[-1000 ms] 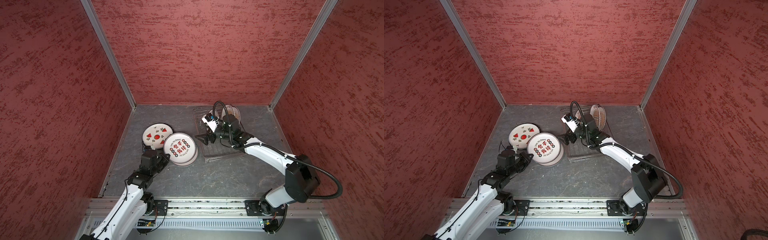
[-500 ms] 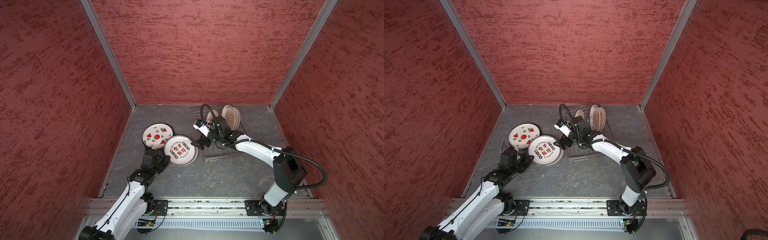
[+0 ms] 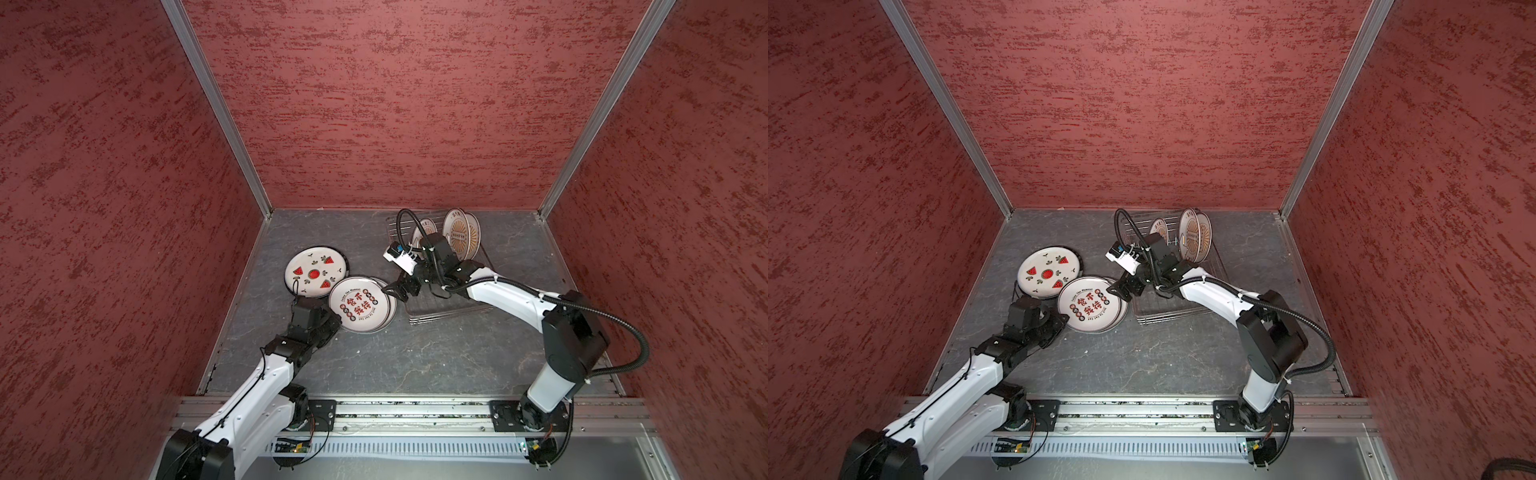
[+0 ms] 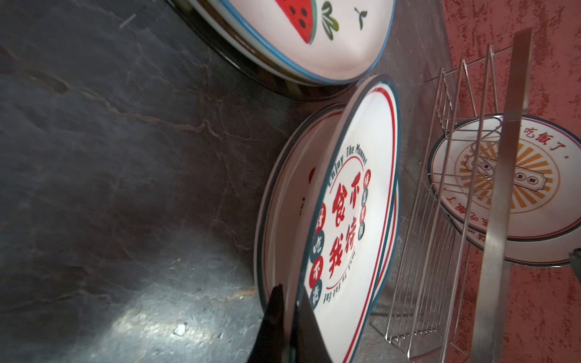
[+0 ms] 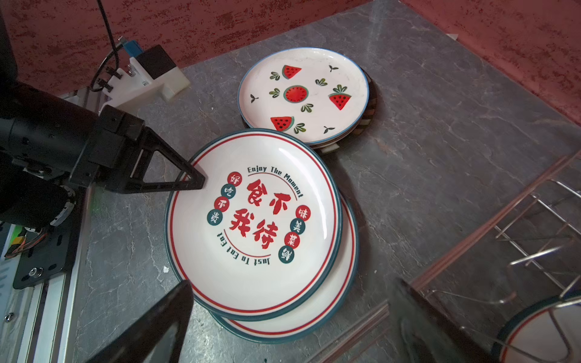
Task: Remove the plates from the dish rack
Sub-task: 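Open the left gripper to release the plate while the right moves to the rack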
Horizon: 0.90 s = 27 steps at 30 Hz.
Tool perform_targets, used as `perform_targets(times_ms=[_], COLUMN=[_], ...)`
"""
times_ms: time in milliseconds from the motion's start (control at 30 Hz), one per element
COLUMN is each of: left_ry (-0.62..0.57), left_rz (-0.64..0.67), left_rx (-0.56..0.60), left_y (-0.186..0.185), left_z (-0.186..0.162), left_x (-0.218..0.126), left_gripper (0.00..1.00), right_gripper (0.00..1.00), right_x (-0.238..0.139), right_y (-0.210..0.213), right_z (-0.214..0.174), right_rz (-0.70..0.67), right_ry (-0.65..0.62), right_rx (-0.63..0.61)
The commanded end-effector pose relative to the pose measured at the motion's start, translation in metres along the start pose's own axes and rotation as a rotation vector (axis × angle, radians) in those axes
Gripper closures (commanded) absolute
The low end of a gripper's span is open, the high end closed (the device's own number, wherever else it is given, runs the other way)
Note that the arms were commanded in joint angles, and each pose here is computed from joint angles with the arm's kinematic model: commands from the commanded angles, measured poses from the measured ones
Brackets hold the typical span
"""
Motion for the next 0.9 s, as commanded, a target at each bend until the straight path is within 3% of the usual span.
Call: perform_targets(times_ms=[0,67,233,567,867], left_ry=[-0.052,-0.054,-0.059,-0.093,-0.107], left_rz=[-0.062,-0.057,-0.032,0.044,0.069], left_rx=[0.010,0.012,0.019,0.079,0.105], left_y=[-0.020,-0.020,-0.018,-0.017,-0.018], left_z=[0.013,0.014,0.013,0.011,0.010], left_x=[-0.001,0.000,0.002,-0.004,-0.004], left_gripper=[1.00,1.00,0.84,0.66,0.60], right_gripper=[0.03,0.03,0.03,0.03,0.03], right_x=[0.002,0.003,0.006,0.003,-0.001], right_y=[0.003,0.002,-0.002,0.001,0.002], right_z=[0.006,0.005,0.004,0.005,0.006], right_rz=[0.009,0.008,-0.008,-0.005,-0.014], right_ry=[-0.007,-0.005,0.004,-0.011,-0.023], right_rx=[-0.049,-0.050,-0.046,-0.048,-0.050])
Point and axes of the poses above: each gripper's point midway between its finger pads, its own x axis out along the fingers, its own y axis along the line the jaws close on, z = x × y, the point moved 4 cm from there along -x, back along the fingers, and after that the axes turned 12 degrees about x, right-handed, at the moved point
